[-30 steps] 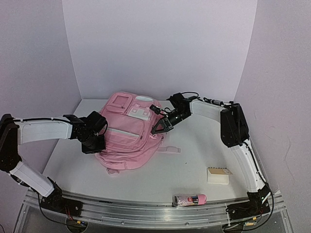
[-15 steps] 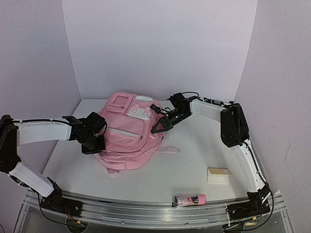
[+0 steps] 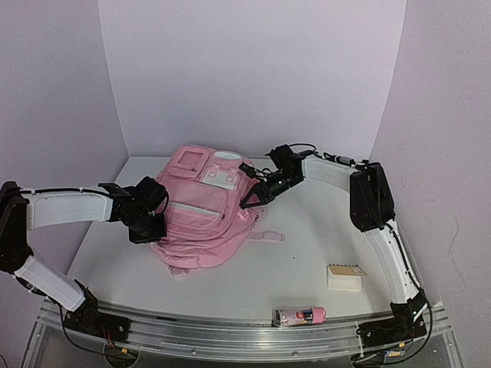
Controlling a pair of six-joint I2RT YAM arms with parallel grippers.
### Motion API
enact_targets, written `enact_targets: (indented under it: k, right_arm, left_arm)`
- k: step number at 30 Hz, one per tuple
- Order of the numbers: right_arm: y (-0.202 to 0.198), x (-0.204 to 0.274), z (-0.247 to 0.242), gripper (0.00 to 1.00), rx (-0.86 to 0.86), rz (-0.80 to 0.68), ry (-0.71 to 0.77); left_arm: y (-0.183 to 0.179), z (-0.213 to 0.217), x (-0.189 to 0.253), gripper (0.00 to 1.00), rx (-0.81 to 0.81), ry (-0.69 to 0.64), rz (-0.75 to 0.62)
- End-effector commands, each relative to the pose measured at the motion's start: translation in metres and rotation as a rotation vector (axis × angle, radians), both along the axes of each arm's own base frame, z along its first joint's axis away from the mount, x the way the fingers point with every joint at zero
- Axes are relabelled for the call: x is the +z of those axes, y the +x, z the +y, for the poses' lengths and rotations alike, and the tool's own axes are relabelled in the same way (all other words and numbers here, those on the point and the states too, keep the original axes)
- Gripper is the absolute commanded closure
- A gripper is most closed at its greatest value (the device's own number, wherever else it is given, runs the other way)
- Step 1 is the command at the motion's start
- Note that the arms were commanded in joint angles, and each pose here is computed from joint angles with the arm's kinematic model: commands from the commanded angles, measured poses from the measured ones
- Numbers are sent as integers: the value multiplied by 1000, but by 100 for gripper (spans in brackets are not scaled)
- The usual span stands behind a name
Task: Pack the student bag
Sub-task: Unzip the student bag at the center of the board.
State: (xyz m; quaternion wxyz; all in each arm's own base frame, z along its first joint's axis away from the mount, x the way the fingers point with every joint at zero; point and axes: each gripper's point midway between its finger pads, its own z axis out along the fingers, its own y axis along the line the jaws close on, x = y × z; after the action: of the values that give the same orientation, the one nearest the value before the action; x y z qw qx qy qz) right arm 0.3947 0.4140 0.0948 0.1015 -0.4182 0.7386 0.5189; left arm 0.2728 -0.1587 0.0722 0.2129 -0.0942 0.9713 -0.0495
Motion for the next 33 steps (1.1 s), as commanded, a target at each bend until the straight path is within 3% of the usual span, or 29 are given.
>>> enact_targets:
  k: [1,5,12,19,22,28,33]
  right_arm:
    - [10,60,1,85,-24,-131,51]
    - [13,57,-2,100,-41,-152,23]
    - [7,40,-19,100,-17,-280,-74]
    - [6,29,-49,100,-44,-404,-259]
    - [-3,30,-53,100,-32,-383,-271]
    - [-25,34,-36,100,-12,-283,-249]
    - [-54,44,-15,100,21,-298,-275]
  left_arm:
    - [19,-18,21,100,-24,-90,-106]
    - [17,-17,20,100,-16,-90,-103]
    - [19,-19,24,100,-13,-103,-109]
    - [22,-16,24,100,20,-92,-110]
    - [23,-19,26,100,28,-113,-111]
    - [24,-46,47,100,-32,-283,-162]
    - [19,-56,58,100,-55,-379,-187]
